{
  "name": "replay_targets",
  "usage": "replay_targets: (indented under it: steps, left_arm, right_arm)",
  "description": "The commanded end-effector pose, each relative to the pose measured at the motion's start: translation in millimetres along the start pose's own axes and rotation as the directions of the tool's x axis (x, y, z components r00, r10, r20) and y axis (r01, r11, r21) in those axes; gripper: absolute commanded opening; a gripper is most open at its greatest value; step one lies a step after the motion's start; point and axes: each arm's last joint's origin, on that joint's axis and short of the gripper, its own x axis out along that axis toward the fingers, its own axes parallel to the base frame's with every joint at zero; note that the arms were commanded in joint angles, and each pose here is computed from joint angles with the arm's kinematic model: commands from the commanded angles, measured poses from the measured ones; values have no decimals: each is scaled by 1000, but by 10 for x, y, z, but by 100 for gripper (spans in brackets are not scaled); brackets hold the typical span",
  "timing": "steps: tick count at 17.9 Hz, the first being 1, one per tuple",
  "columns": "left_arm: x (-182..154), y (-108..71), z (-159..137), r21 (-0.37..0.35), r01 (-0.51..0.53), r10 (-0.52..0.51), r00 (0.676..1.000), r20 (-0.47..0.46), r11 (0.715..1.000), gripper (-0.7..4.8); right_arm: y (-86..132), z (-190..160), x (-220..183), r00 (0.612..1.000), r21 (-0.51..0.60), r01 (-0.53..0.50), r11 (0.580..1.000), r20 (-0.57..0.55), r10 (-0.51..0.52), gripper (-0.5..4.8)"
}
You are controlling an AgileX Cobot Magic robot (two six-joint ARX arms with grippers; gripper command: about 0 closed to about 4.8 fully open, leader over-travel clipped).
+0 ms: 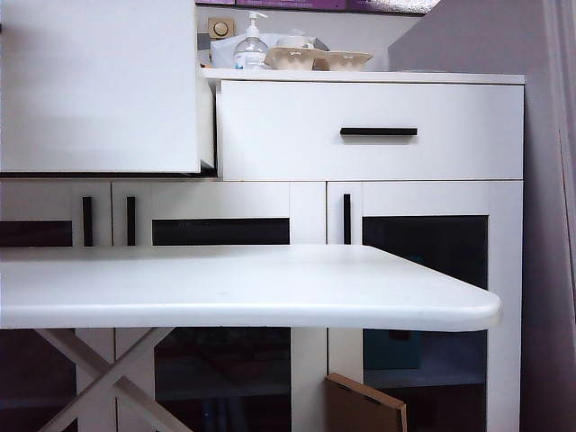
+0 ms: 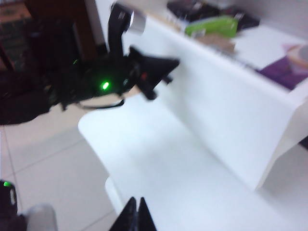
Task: Pick up a can of beer from the white table, open the left drawer, place the beer inside the drawer, and finally close the drawer.
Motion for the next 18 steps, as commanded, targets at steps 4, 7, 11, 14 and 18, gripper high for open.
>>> replay_targets:
  steps: [4,7,11,14,18]
  left_arm:
    - [155,7,-55,5,1,-1,1000,20,1000,-5]
    - [215,11,-49,7,1,-2,998,61,1000,-5]
    - [318,15,-43,6,2,-2,999,52,1000,-5]
    - [377,16,-6,6,2,-2,998,58,1000,-5]
    - [468,17,89,7,2,-3,997,74,1000,-5]
  right_arm:
    - [9,9,-24,1000,4,0,1000,-4,0,-5]
    - [9,10,-24,1000,3,0,1000,-3,0,-5]
    - [7,7,-15,1000,3,0,1000,-5,0,-5]
    - [7,6,-15,1000,4,0,1000,-6,0,-5]
    - [4,1,-11,1000,5,1,1000,-11,-1,-6]
